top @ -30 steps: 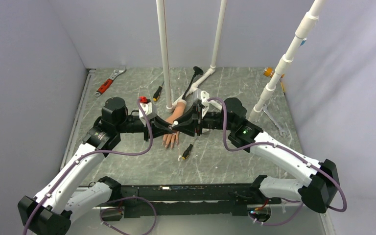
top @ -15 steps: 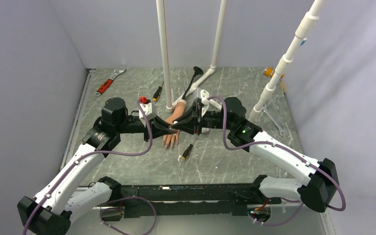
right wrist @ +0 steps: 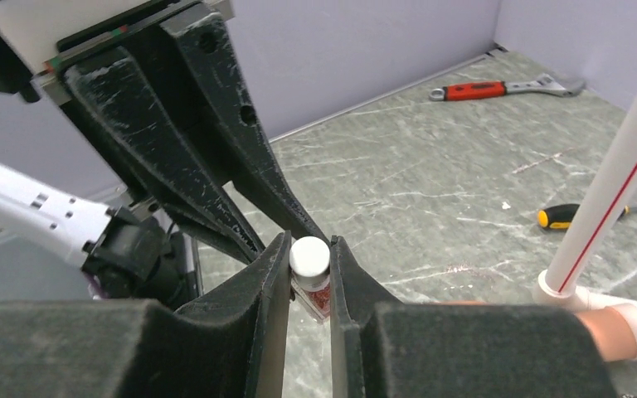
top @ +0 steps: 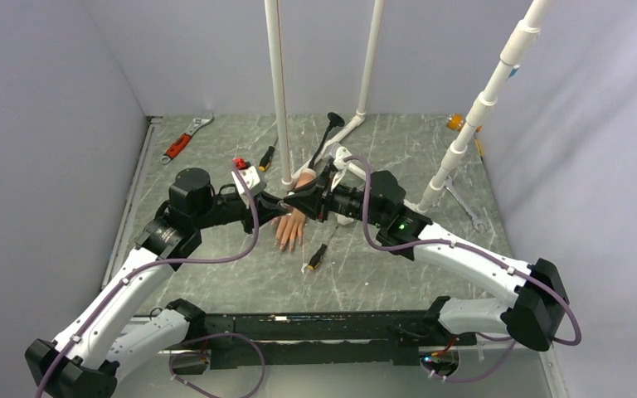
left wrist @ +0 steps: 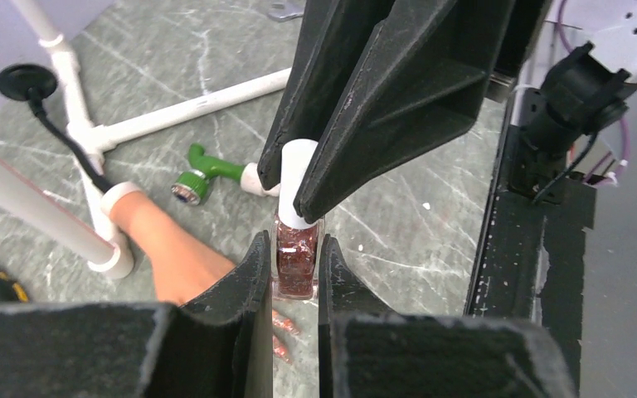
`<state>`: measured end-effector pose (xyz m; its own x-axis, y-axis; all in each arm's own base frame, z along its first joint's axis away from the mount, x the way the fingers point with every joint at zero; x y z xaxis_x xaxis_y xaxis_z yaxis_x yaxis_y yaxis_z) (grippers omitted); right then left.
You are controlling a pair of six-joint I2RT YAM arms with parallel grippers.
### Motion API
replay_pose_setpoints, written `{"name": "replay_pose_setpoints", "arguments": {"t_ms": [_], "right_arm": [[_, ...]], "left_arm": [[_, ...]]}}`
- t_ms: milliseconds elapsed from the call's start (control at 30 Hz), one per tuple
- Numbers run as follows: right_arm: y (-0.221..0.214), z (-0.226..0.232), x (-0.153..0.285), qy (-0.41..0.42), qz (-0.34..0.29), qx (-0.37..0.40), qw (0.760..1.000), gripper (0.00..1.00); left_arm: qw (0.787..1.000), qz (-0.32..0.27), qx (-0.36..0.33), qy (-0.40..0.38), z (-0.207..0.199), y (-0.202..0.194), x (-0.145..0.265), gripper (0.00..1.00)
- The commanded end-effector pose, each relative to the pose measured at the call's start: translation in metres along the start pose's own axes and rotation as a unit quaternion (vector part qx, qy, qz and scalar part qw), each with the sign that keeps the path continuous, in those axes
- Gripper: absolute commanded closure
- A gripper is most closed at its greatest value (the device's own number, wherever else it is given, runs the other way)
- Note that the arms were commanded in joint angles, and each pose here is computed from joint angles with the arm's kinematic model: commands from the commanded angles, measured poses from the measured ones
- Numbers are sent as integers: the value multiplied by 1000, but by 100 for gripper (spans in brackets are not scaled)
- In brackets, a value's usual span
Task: Paint the nails
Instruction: Screw the nail polish bottle.
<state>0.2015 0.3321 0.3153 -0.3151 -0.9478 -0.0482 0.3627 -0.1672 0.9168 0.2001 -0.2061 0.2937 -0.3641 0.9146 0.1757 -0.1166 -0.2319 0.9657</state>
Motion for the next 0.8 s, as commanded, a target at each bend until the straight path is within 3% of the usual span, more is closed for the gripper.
{"name": "replay_pose_setpoints", "arguments": {"t_ms": [0, 400, 433, 533, 567, 633, 767], "right_arm": [[5, 18, -11, -4, -13, -33, 999, 100], [6, 11, -26, -82, -12, -62, 995, 100], [8, 11, -25, -84, -13, -63, 994, 94], [16, 14, -19, -89, -25, -59, 994, 49], [20, 16, -17, -86, -30, -56, 994, 39], [27, 19, -11, -82, -37, -48, 995, 29], [40, 23, 1, -70, -47, -31, 996, 24]], "left_arm": [[991, -1, -30, 127, 40, 12, 10, 100], [988, 15, -26, 148, 47, 8, 12, 100], [989, 15, -26, 148, 47, 8, 12, 100], [989, 14, -27, 143, 46, 8, 11, 100], [989, 13, -27, 142, 45, 9, 11, 100], [990, 10, -28, 140, 44, 10, 12, 100], [990, 10, -29, 138, 44, 10, 11, 100]]}}
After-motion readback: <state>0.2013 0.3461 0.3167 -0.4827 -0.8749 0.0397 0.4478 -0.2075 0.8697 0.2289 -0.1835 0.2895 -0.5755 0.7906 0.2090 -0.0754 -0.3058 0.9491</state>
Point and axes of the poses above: each gripper's point midway between its finger pads, its own x axis back along the fingers, its own z axis along the line the jaws close on, y = z × x, the point moved 3 cm from there along x, back along the fingers, and after that the axes turned 12 degrees about -x, right-handed, at the moved point
